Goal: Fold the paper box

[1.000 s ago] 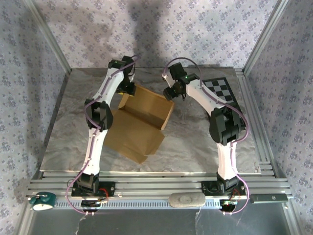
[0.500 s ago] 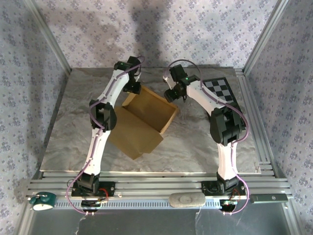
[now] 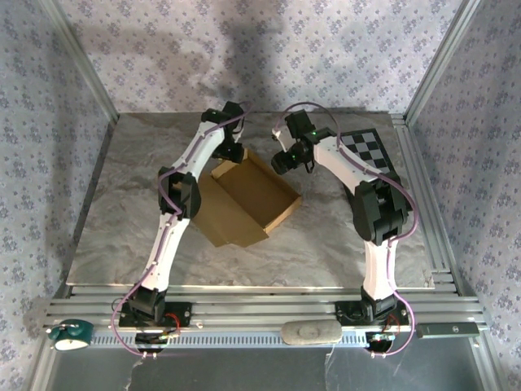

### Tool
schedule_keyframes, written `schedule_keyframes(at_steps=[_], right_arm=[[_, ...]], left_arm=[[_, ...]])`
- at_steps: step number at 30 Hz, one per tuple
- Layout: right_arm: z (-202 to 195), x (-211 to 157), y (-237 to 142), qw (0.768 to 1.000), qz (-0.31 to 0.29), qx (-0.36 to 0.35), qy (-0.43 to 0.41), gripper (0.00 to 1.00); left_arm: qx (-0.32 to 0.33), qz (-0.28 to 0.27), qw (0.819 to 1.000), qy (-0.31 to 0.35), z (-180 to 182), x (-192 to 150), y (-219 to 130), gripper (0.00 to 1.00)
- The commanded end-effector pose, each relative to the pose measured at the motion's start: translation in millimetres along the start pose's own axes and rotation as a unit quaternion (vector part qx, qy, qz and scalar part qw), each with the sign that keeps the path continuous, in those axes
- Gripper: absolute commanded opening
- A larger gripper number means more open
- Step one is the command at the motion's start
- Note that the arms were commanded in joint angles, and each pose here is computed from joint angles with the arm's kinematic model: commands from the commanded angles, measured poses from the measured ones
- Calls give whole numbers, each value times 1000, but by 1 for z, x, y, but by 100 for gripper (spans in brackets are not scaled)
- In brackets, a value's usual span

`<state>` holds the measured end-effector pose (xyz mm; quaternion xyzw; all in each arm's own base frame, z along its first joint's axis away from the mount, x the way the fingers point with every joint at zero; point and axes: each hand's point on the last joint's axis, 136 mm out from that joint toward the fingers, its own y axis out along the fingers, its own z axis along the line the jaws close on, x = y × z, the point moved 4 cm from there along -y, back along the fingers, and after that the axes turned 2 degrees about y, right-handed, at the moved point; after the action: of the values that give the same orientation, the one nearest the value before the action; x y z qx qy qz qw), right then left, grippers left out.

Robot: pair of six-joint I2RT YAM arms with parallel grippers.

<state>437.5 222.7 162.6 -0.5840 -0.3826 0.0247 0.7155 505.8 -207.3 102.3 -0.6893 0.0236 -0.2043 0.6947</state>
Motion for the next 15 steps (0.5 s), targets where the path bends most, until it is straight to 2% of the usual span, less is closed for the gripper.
schedule_keyframes(at_steps=[1,8,15], right_arm=[[9,-8,14,999,26,27,13,62],[9,-12,41,997,51,47,41,56],[15,-8,54,995,57,53,58,52]], left_arm=[[-12,-74,997,-2,-14,22,-52,56],[-21,-165,986,-32,-17,36,-135,58],[-41,-279,956,-85,-12,21,-262,57]])
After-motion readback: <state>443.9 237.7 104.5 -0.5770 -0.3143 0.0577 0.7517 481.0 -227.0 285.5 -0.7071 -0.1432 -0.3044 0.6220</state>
